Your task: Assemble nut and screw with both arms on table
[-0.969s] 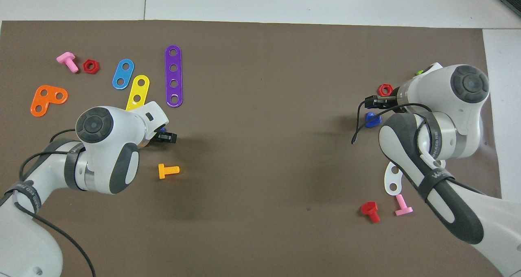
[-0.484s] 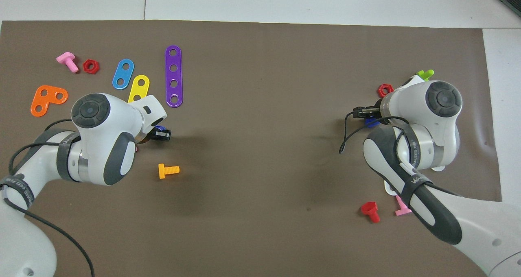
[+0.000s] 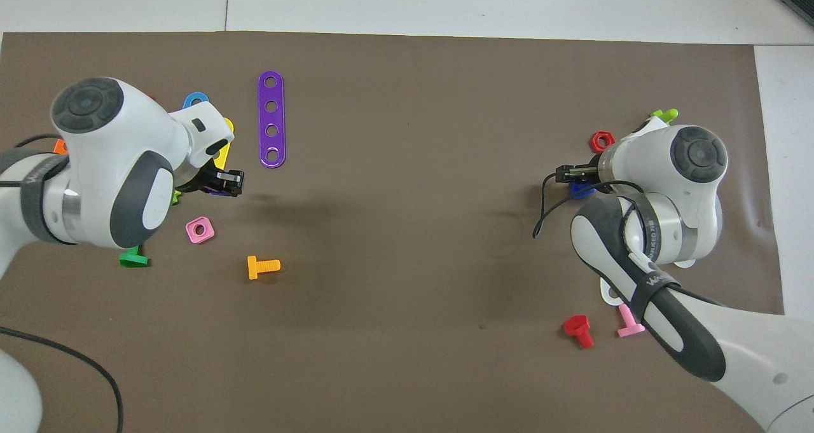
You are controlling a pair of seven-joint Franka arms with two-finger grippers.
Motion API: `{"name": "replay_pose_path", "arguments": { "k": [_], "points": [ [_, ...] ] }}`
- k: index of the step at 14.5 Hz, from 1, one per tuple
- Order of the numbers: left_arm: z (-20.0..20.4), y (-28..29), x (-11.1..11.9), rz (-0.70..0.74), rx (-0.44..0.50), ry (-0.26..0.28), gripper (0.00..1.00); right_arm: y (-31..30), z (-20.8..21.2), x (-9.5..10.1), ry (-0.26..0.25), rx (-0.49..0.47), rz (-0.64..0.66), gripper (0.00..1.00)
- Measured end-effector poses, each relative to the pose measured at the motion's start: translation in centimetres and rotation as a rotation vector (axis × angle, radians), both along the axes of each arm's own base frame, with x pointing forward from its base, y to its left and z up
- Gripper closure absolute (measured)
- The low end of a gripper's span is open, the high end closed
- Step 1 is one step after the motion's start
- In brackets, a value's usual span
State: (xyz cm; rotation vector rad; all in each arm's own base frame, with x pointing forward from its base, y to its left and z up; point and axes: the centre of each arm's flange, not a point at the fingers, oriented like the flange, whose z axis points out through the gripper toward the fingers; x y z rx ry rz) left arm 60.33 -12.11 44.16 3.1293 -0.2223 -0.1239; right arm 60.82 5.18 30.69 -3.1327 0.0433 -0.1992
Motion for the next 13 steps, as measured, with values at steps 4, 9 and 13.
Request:
{"name": "replay_pose_path", "arguments": {
  "k": [4, 9, 13],
  "points": [
    [4.0, 0.5, 0.2, 0.021, 0.007, 0.033, 0.52, -0.1, 0.3, -0.3, 0.019, -0.002, -0.001, 0.34],
    [3.7, 0.4, 0.2, 0.024, 0.009, 0.041, 0.52, -0.1, 0.4, -0.4, 0.031, -0.004, -0.001, 0.73],
    [3.7, 0.4, 0.2, 0.024, 0.009, 0.041, 0.52, -0.1, 1.2, -0.2, 0.027, -0.004, -0.001, 0.81]
  ]
}}
